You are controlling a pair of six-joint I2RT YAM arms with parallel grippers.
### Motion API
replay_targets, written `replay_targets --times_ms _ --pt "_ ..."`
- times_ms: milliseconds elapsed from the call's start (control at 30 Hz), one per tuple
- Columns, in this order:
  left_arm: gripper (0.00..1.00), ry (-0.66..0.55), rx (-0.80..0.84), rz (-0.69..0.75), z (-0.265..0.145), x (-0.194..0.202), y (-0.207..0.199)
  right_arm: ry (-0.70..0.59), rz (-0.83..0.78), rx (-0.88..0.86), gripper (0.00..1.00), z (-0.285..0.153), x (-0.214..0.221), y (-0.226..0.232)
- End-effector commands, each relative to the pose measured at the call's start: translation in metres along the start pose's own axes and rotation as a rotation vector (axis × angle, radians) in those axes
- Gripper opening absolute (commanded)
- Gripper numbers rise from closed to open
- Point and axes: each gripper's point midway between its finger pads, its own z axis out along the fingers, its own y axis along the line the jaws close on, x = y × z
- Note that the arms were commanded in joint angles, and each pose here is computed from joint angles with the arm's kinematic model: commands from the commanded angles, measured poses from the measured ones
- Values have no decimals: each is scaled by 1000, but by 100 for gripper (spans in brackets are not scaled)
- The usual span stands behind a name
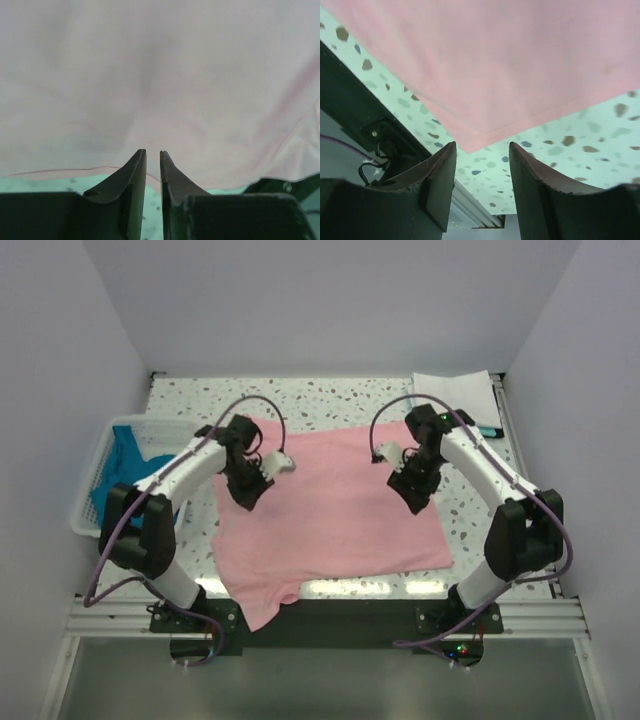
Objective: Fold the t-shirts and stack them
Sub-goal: Flatten the tshirt out, then fold the tshirt
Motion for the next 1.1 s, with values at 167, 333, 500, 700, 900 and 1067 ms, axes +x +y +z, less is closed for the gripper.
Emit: replay_targets --times_ms 167,333,500,700,900,1067 --pt "40 -477 -266 -157 -110 -104 116 -262 208 158 49 -33 -117 -129" --pt "46 -627 -361 -247 -143 -130 156 -442 338 334 47 -54 -172 -228" --pt "47 -669 -370 -302 -144 -140 179 -491 343 413 45 -34 -191 -278" --pt "47 -638 -347 -338 -126 -137 191 -459 248 481 46 -8 -193 -306" --pt "47 -609 -354 -360 -116 -128 199 -396 167 516 52 13 -184 -318" --pt "48 -606 -352 -379 -110 -124 206 -372 136 513 51 23 -176 -323"
